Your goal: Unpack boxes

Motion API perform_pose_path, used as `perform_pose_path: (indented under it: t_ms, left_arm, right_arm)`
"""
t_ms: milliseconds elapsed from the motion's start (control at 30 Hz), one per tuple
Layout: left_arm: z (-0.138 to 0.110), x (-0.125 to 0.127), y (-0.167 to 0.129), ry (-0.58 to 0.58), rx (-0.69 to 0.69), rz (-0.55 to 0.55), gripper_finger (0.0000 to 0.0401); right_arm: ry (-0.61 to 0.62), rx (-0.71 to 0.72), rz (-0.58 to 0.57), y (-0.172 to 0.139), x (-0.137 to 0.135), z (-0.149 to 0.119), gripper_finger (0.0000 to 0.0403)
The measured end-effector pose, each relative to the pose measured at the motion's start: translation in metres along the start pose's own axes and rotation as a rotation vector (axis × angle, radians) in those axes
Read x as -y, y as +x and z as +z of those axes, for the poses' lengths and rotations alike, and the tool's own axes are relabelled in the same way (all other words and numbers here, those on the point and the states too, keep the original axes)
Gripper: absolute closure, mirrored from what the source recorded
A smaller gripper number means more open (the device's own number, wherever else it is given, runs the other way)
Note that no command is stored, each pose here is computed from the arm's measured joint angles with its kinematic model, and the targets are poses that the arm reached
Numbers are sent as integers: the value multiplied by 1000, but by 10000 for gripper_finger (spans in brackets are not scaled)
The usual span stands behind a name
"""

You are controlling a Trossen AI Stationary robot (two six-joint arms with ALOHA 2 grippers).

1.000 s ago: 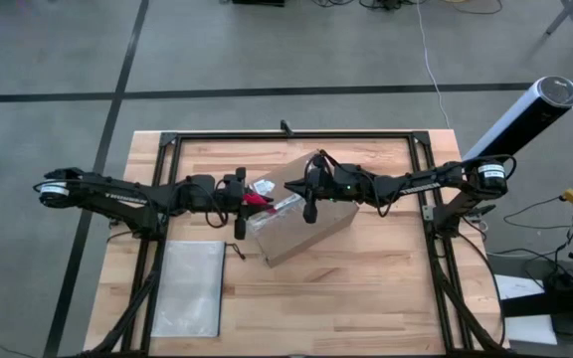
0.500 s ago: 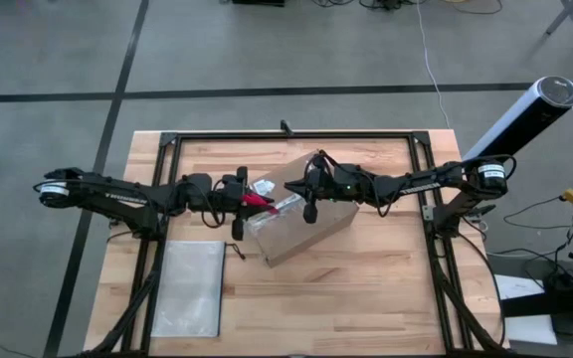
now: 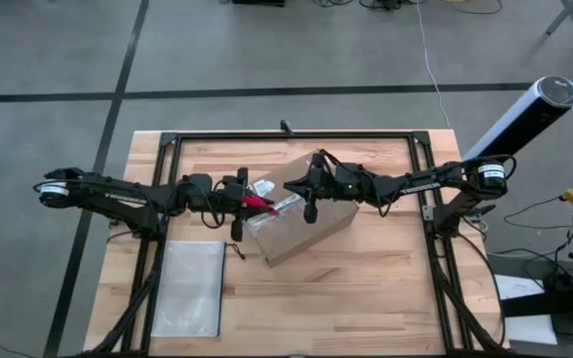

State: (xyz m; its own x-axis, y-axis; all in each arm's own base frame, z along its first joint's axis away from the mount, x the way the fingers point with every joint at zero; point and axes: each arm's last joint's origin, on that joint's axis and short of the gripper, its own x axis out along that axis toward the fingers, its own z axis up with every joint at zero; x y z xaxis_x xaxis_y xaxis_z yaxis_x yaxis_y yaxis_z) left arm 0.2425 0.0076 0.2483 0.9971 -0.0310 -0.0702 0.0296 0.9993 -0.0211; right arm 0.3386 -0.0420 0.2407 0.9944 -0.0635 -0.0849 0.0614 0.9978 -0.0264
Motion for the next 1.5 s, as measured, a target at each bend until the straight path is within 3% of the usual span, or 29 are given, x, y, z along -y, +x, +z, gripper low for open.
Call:
perform_pose_path:
  t_ms: [200,667,967,1500]
  left_arm:
    - [2,0,0,10,6,-2,369]
    - [19,1,3,38,-15,-27,369]
    - [19,1,3,53,-33,-22,369]
    - [19,-1,3,64,-32,-9,369]
  right_arm:
    - [25,38,55,4,-1,13,398]
    - [-12,61,157,8,-7,29,304]
    - [-11,41,164,9,-7,29,219]
    - [5,16,209,10,-11,27,213]
